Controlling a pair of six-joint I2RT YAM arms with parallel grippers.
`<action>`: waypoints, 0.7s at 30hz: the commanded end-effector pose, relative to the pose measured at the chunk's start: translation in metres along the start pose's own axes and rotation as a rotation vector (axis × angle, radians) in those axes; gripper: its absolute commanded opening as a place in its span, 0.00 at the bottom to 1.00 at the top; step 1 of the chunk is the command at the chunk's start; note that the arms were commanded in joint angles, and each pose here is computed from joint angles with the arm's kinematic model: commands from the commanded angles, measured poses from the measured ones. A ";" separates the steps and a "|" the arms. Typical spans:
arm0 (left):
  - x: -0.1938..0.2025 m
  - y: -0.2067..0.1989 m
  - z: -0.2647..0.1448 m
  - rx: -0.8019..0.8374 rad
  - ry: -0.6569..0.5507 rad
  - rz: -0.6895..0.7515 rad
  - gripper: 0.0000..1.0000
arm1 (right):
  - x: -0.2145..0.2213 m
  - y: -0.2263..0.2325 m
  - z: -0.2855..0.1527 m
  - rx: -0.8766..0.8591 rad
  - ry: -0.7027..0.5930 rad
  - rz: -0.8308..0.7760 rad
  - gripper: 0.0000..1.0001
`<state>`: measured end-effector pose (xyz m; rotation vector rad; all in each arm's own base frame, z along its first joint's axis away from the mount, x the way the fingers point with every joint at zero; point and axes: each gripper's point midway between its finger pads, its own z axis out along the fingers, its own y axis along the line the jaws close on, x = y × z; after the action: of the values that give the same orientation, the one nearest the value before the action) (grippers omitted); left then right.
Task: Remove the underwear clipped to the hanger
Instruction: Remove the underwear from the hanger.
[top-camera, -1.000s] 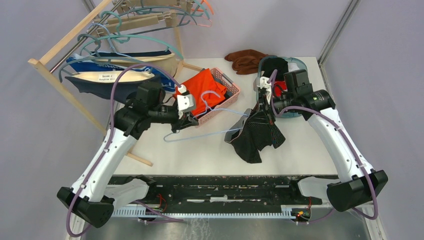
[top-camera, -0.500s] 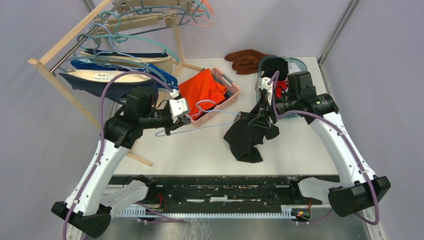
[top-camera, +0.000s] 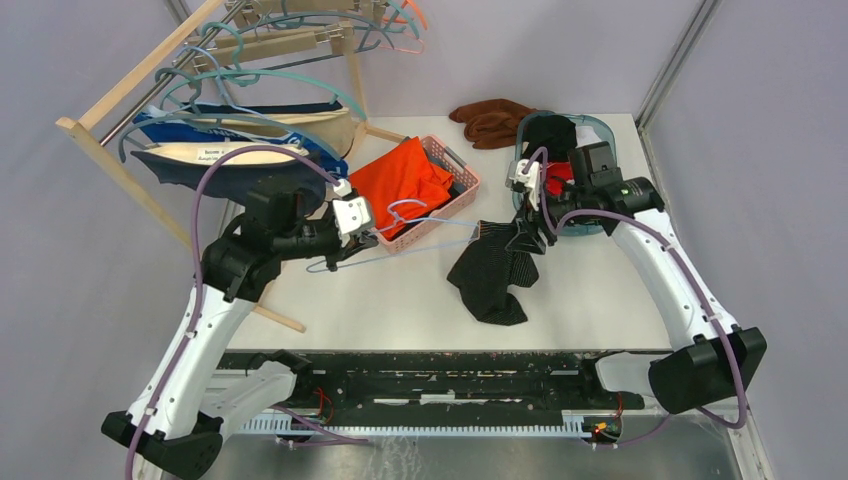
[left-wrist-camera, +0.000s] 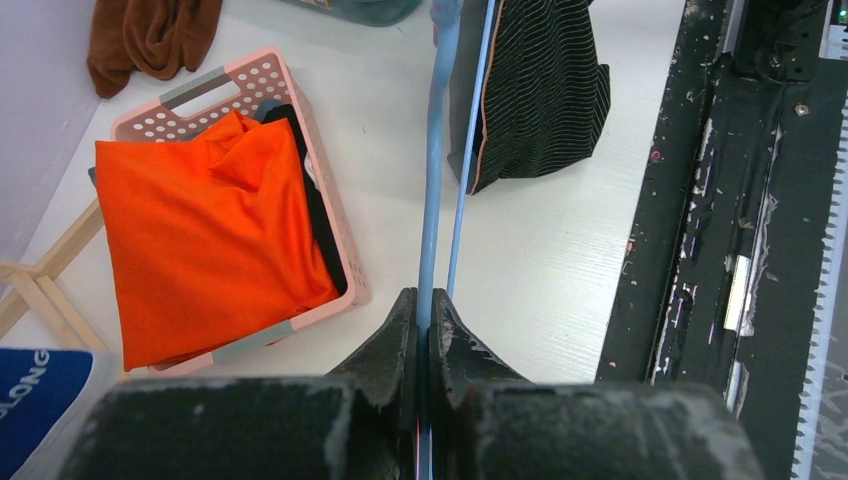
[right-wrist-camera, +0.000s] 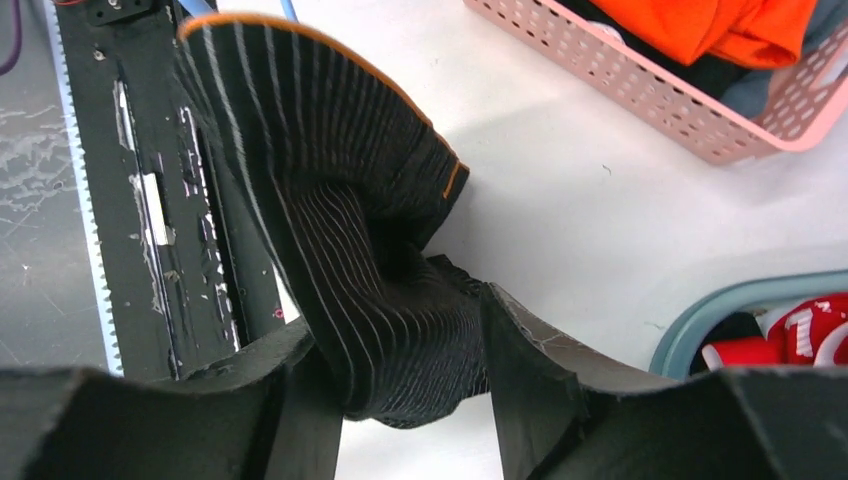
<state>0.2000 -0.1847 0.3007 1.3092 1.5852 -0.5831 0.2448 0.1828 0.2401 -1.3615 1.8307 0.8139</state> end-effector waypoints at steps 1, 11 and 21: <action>-0.013 0.006 -0.007 -0.041 -0.042 0.047 0.03 | 0.005 -0.007 -0.009 0.008 0.011 -0.014 0.53; -0.009 0.013 -0.010 -0.090 -0.026 0.047 0.03 | 0.002 -0.002 -0.024 -0.011 -0.031 -0.011 0.01; -0.004 0.024 -0.024 -0.176 0.016 0.086 0.03 | 0.000 -0.026 -0.043 0.166 -0.040 -0.002 0.01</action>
<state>0.2082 -0.1687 0.3008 1.2593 1.6174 -0.4737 0.2494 0.1481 0.2406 -1.2898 1.8800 0.7742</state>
